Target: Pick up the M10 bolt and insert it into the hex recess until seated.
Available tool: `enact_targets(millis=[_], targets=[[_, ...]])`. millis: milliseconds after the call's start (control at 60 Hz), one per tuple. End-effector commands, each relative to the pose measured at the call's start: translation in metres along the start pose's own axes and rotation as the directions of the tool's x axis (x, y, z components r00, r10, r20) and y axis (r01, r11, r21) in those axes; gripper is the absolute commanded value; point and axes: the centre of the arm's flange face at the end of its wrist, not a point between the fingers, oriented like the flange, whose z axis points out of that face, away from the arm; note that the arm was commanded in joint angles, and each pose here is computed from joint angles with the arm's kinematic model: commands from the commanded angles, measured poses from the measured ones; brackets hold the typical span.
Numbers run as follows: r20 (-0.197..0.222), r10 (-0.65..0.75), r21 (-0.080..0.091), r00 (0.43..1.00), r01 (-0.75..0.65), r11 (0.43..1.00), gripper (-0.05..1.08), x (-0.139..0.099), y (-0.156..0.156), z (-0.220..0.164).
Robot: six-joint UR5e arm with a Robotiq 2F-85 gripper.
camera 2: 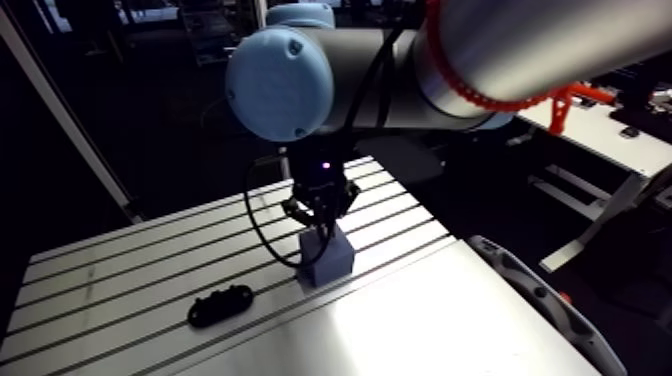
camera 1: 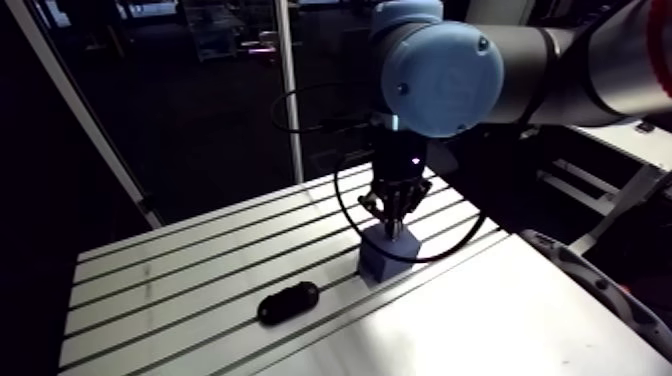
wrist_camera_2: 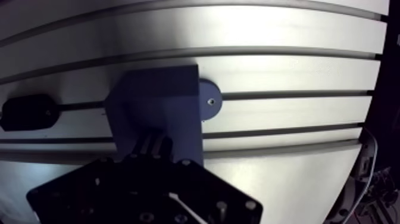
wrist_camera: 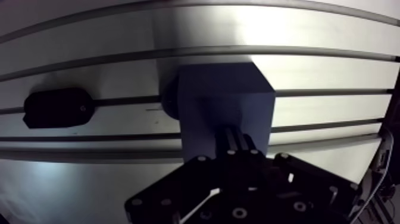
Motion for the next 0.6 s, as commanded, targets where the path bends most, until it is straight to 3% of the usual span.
enact_targets(millis=[17, 600], targets=[[0.003, -0.002, 0.001, 1.0, 0.002, 1.0, 1.08, -0.001, -0.001, 0.001], [-0.024, -0.018, -0.005, 1.0, 0.018, 1.0, 1.08, 0.002, 0.001, -0.014]])
